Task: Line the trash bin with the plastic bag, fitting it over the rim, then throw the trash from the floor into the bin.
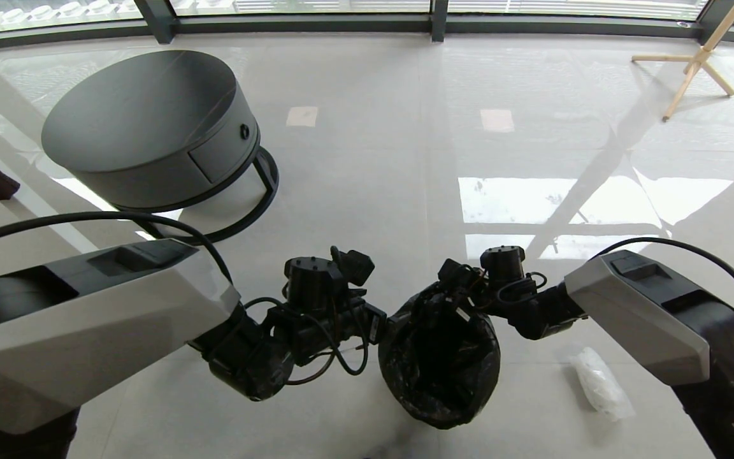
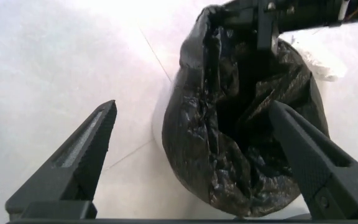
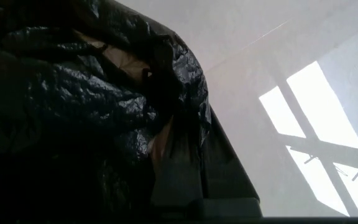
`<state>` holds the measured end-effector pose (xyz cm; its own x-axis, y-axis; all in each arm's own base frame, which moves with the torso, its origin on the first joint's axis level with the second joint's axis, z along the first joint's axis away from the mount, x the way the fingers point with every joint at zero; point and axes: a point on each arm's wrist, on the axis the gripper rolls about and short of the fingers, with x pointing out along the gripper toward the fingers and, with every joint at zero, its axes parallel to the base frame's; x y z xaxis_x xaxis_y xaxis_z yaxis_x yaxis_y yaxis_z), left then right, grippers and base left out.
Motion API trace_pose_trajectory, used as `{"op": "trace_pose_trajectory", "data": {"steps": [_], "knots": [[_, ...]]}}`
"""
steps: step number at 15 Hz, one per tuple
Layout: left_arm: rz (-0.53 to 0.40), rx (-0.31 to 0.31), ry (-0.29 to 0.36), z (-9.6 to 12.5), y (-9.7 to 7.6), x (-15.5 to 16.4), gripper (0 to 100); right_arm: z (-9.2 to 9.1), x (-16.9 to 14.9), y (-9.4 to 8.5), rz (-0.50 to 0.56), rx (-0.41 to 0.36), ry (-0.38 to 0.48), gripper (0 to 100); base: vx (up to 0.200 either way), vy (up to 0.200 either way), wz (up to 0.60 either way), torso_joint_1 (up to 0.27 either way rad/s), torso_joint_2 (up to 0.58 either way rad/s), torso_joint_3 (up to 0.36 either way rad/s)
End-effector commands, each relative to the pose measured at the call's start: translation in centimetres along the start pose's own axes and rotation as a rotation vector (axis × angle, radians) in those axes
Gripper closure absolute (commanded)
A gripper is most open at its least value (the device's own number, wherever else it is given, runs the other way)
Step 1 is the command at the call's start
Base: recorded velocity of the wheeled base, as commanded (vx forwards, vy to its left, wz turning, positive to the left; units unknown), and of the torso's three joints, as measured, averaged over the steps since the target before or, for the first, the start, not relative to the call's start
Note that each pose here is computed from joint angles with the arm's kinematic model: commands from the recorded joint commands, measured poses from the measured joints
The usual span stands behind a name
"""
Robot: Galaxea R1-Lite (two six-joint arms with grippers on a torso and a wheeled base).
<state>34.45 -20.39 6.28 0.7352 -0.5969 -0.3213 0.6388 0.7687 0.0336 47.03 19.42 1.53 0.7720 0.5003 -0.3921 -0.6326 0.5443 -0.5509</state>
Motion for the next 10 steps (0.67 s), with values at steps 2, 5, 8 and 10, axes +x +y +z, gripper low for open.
{"op": "trace_pose_trajectory", "data": {"steps": [2,5,8,10], "knots": [[0.017,0.003,-0.013,0.6,0.1,0.6,0,0.0,-0.8,0.3,-0.004,0.0,-0.005,100,0.0,0.0,0.0,0.0,0.0,0.0],[0.042,0.014,0.066,3.4,0.4,2.3,0,0.0,-1.0,0.5,0.006,0.0,-0.001,100,0.0,0.0,0.0,0.0,0.0,0.0],[0.023,0.022,0.065,5.7,0.0,4.2,0,0.6,-1.5,0.5,0.007,-0.003,-0.007,100,0.0,0.0,0.0,0.0,0.0,0.0],[0.01,0.028,0.058,5.6,-0.7,5.0,0,1.0,-1.6,0.6,0.008,-0.005,-0.015,100,0.0,0.0,0.0,0.0,0.0,0.0]]}}
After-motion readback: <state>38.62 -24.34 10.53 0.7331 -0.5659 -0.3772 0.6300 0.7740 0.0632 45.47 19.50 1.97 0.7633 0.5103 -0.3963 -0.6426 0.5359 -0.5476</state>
